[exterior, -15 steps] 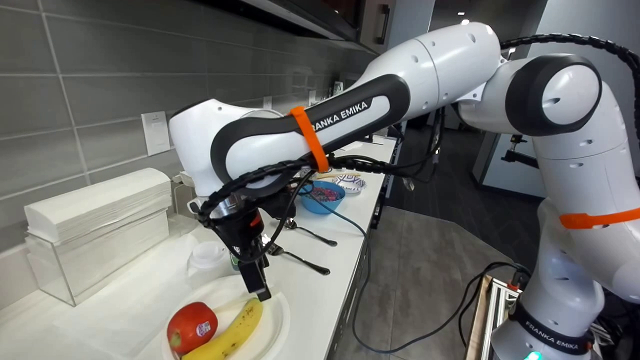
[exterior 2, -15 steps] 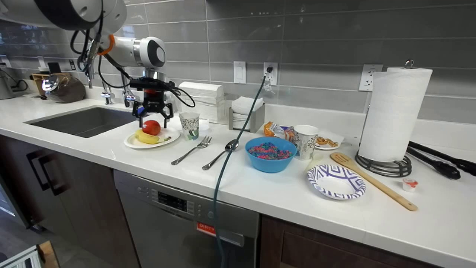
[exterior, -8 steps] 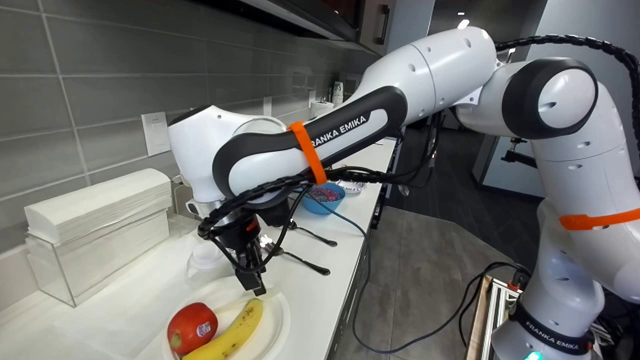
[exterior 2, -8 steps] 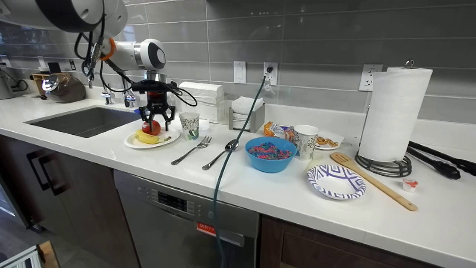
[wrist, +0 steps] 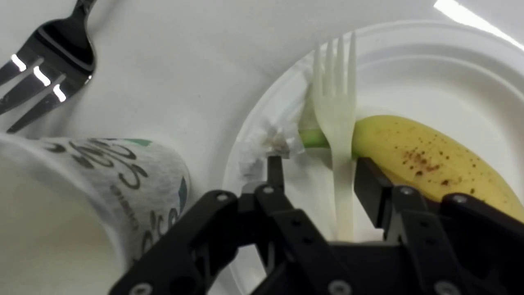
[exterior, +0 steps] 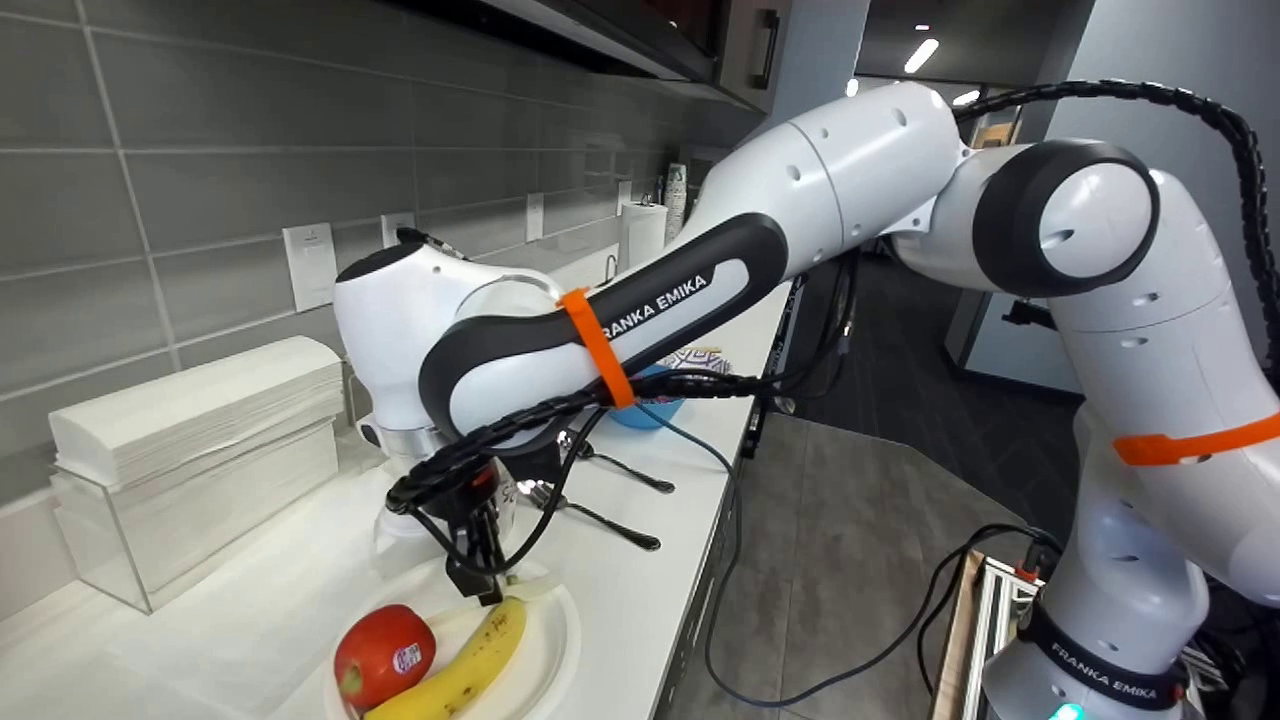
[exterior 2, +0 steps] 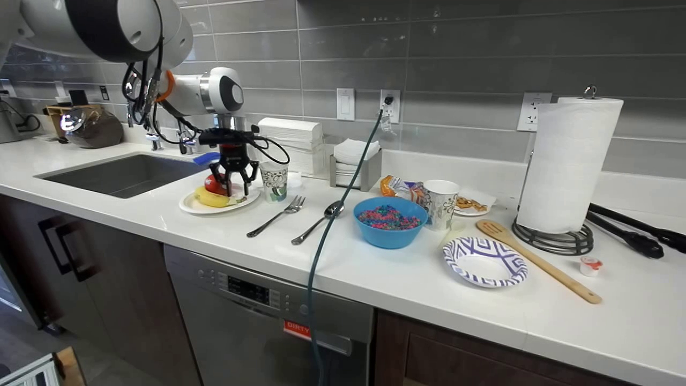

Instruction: Take the plate fork off the plate

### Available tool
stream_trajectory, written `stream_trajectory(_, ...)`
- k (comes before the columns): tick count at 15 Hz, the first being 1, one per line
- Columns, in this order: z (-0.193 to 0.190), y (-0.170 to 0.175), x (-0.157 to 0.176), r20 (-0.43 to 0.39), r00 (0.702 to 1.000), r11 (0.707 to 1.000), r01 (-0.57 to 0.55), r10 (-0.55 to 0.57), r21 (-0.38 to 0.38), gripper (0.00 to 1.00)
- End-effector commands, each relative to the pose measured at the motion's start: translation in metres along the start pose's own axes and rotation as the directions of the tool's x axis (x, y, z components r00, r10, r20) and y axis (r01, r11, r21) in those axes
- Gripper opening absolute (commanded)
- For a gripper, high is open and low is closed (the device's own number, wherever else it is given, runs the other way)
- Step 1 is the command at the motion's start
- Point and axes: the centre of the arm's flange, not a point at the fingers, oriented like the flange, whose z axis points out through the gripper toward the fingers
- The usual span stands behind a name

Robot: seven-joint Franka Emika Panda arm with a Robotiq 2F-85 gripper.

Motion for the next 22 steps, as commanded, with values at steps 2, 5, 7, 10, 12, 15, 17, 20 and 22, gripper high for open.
stream_trajectory(2,-0.001,-0.002,0.018,-0.025,1.0,1.0,0.014,-0.014,-0.025,0.51)
stream_trajectory(5,-0.004,-0.005,0.021,-0.033,0.999,1.0,0.022,-0.023,-0.019,0.46)
stream_trajectory(7,-0.004,-0.007,0.023,-0.037,0.999,1.0,0.03,-0.03,-0.007,0.38)
stream_trajectory(10,0.002,-0.011,0.024,-0.027,0.999,0.999,0.047,-0.047,0.021,0.31)
stream_trajectory(12,0.005,-0.013,0.024,-0.022,0.998,0.998,0.055,-0.055,0.04,0.28)
stream_trajectory(15,0.01,-0.016,0.024,-0.011,0.998,0.997,0.065,-0.065,0.048,0.32)
stream_trajectory(17,0.014,-0.016,0.025,-0.002,0.998,0.996,0.069,-0.069,0.055,0.25)
stream_trajectory(20,0.018,-0.017,0.024,0.011,0.997,0.995,0.073,-0.074,0.068,0.0)
stream_trajectory(22,0.016,-0.017,0.022,0.014,0.997,0.995,0.069,-0.07,0.073,0.03)
